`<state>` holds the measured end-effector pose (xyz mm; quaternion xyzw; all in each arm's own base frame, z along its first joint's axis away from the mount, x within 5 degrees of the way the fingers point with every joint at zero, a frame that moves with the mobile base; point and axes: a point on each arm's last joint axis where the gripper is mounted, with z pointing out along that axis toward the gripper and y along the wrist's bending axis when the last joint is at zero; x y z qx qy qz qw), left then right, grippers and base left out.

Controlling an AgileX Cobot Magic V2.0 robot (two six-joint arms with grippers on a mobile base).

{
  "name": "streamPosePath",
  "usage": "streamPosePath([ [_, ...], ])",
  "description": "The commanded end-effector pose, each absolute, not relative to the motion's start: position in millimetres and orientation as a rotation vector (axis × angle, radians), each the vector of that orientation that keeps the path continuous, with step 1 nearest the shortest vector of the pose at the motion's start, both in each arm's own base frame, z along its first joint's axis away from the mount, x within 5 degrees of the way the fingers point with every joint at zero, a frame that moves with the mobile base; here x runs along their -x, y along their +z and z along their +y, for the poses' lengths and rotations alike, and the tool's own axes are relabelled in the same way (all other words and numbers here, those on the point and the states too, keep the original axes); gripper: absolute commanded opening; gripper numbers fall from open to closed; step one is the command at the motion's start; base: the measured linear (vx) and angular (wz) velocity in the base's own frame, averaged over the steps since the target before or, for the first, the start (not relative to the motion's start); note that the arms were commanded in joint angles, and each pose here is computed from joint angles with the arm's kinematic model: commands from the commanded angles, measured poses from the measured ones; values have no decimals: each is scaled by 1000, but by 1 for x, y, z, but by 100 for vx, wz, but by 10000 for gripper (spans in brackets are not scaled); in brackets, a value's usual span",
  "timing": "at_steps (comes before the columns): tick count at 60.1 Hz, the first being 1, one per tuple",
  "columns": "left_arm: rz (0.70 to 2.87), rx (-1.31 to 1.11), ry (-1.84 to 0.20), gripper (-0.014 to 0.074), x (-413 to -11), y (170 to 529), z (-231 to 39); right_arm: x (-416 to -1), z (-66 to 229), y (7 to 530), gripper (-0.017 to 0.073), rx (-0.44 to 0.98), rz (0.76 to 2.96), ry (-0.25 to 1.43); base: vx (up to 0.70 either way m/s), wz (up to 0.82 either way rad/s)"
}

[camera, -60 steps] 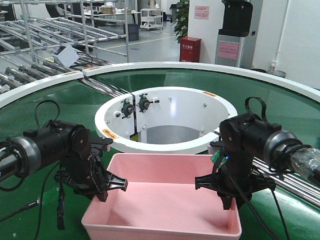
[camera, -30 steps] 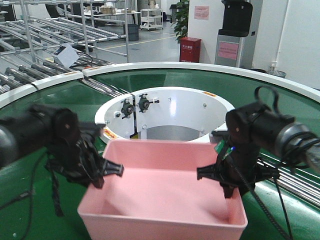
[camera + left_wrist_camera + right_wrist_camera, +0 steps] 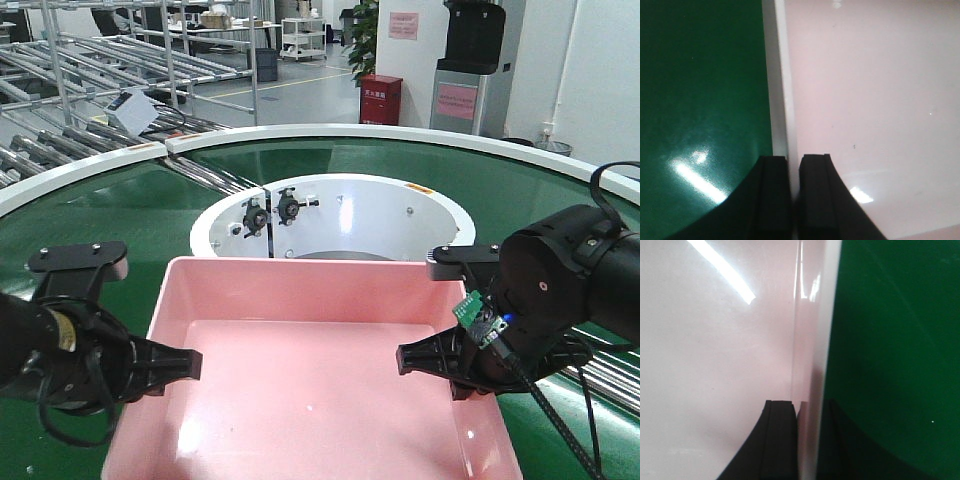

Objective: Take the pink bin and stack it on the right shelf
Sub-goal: 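Close both grippers on the bin walls and lift the bin, then hold the pink bin with both grippers while the base drives to the table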

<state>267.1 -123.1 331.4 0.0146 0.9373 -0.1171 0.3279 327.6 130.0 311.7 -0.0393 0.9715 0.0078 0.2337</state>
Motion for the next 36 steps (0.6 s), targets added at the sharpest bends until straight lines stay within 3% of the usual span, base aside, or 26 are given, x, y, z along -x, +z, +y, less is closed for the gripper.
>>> streamPosePath([
  [1, 2257, -39, -432, 16, -262, 364, -128, -325, 131, 339, 85, 145, 2523, 74, 0, 0],
  [36, 2258, -41, -425, 20, -263, 363, -128, -326, 128, 339, 85, 149, 2519, 48, 0, 0],
])
